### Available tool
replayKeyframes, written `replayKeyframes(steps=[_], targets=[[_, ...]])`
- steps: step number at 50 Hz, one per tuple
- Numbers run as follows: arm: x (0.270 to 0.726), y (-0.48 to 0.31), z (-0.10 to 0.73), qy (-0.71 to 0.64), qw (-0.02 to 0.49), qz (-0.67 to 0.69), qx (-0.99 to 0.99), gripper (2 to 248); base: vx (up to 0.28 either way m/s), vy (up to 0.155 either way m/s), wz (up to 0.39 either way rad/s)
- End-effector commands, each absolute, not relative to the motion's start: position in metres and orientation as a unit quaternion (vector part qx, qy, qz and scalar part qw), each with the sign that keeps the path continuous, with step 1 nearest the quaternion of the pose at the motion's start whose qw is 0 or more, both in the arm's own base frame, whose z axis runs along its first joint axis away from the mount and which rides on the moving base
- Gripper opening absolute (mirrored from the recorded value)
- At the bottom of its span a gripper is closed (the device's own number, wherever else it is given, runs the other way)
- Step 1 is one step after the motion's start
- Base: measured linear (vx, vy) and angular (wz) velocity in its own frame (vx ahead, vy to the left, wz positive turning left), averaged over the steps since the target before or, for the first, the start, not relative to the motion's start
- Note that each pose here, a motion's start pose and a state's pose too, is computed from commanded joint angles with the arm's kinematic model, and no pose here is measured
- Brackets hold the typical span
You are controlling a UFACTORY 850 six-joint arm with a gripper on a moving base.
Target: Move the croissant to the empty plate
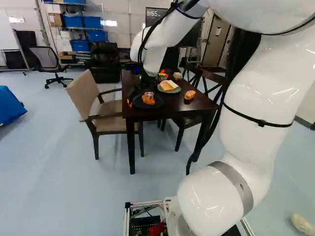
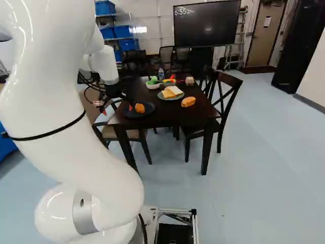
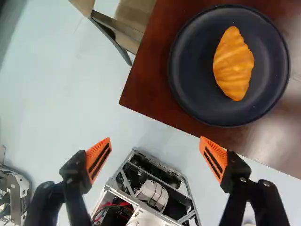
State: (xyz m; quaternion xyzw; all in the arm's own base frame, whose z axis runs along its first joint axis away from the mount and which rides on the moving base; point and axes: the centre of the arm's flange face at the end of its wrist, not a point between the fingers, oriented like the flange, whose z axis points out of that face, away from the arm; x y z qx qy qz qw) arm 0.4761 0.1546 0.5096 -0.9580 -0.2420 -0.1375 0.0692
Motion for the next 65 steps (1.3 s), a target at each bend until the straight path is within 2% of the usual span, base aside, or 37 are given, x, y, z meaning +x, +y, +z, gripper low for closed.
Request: replayKeyframes(steps=[65], targets=[[0.45,0.11,0.473,-0.176,0.037,-0.237,-0.955,247,0.0,0.0,0.0]])
